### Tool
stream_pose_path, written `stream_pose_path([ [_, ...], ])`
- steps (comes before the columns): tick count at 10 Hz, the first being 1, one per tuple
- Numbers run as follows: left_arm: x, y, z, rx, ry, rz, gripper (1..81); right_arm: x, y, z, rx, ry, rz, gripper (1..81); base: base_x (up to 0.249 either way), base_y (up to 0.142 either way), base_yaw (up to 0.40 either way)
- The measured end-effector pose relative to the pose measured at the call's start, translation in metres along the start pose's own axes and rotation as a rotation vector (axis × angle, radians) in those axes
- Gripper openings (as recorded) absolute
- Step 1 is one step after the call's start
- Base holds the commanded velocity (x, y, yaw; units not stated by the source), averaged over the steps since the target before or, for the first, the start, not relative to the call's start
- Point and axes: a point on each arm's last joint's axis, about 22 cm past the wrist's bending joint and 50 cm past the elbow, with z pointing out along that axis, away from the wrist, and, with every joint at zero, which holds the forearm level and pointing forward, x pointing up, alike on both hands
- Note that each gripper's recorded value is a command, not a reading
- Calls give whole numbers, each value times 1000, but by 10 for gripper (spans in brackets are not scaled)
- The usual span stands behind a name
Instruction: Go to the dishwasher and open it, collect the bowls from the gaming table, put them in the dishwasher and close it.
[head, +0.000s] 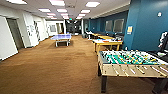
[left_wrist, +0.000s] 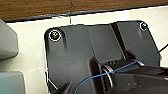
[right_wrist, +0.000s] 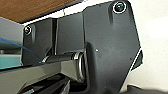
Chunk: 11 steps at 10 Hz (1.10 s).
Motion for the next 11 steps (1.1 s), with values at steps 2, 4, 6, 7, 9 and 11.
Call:
stream_pose_path([
  [2, -2, 0, 0, 0, -3, 0, 811, 2, 1, 0, 0, 3, -1, 811, 165, 0, 0],
  [4, 1, 0, 0, 0, 0, 0, 811, 3, 0, 0, 0, 3, -1, 811, 165, 0, 0],
  [6, 0, 1, 0, -2, -2, 0, 811, 0, 0, 0, 1, 1, 0, 811, 165, 0, 0],
  [7, 0, 3, 1, -4, -1, -1, 811, 0, 0, 0, 0, 0, 0, 811, 165, 0, 0],
  [9, 1, 3, 1, -5, 3, 0, 811, 1, 0, 0, 1, 1, 0, 811, 166, 0, 0],
  [11, 1, 6, 1, -8, 4, -1, 811, 3, 0, 0, 0, 3, -1, 811, 165, 0, 0],
])
